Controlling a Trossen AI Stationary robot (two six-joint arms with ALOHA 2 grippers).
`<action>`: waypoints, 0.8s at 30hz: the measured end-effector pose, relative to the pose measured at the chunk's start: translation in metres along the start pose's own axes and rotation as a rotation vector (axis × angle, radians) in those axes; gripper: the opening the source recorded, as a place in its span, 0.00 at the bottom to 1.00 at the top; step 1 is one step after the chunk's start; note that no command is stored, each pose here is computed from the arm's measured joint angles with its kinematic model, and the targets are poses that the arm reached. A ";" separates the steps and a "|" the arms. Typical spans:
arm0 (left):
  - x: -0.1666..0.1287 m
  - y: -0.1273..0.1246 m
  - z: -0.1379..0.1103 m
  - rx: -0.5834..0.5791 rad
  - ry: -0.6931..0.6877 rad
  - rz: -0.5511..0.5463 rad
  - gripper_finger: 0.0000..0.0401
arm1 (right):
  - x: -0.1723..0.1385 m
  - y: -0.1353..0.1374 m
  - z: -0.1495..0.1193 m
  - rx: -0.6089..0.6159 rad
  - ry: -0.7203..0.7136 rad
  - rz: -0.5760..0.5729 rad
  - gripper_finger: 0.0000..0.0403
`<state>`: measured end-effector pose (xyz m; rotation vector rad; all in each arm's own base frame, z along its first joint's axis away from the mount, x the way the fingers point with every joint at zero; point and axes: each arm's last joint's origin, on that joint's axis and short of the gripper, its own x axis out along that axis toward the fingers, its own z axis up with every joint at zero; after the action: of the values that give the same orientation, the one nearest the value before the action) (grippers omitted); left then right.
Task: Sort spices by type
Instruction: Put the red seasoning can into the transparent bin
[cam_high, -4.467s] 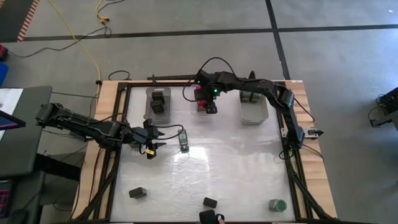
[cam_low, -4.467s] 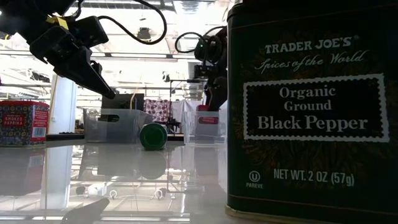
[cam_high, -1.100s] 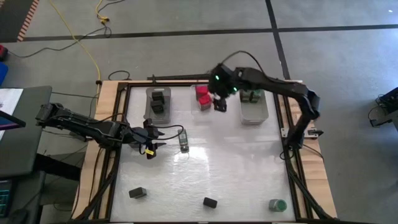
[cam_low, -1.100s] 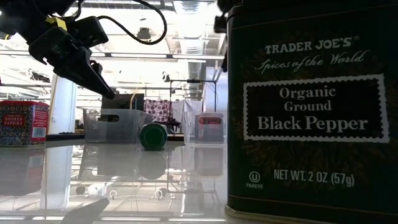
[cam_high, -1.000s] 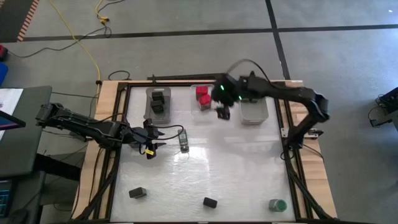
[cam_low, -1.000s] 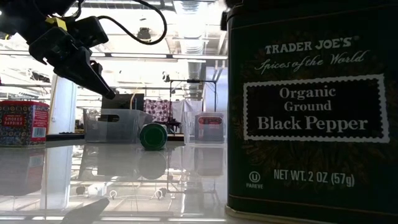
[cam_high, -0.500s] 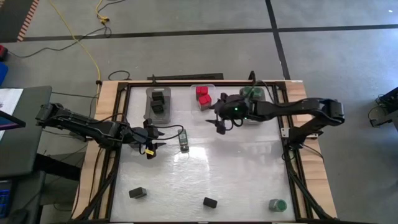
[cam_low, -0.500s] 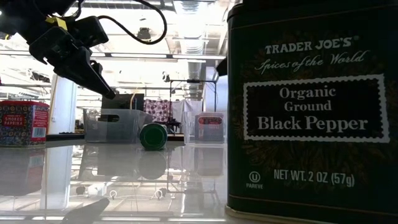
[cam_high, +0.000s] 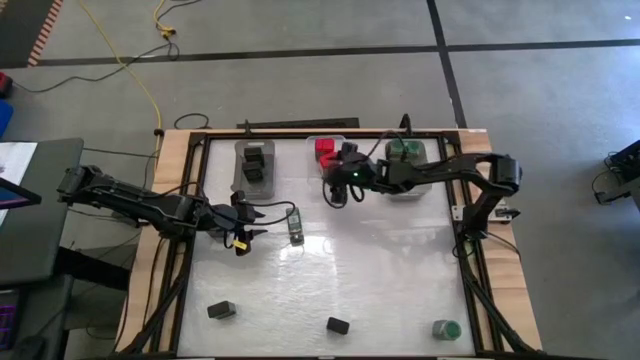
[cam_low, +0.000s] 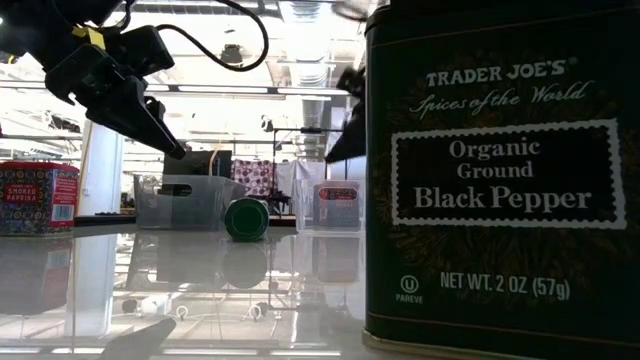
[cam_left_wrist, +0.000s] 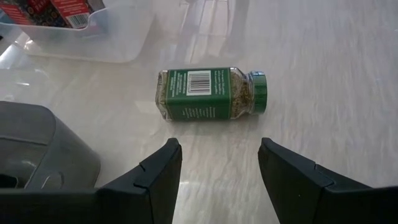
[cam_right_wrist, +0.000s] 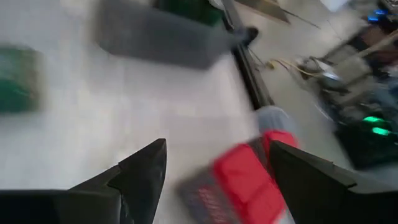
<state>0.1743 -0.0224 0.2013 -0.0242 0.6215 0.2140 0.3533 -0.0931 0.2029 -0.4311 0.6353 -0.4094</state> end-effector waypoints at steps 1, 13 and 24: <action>0.000 0.000 0.000 0.000 0.000 0.000 0.51 | 0.004 -0.001 -0.002 -0.022 0.016 -0.006 0.78; 0.000 0.000 0.000 0.002 0.005 0.001 0.51 | 0.029 -0.006 -0.003 -0.168 0.110 -0.075 0.78; 0.000 0.000 0.000 0.002 0.004 0.001 0.51 | 0.028 -0.005 -0.011 -0.226 0.191 -0.061 0.76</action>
<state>0.1740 -0.0224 0.2010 -0.0221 0.6261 0.2146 0.3659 -0.1142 0.1845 -0.6330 0.8600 -0.4421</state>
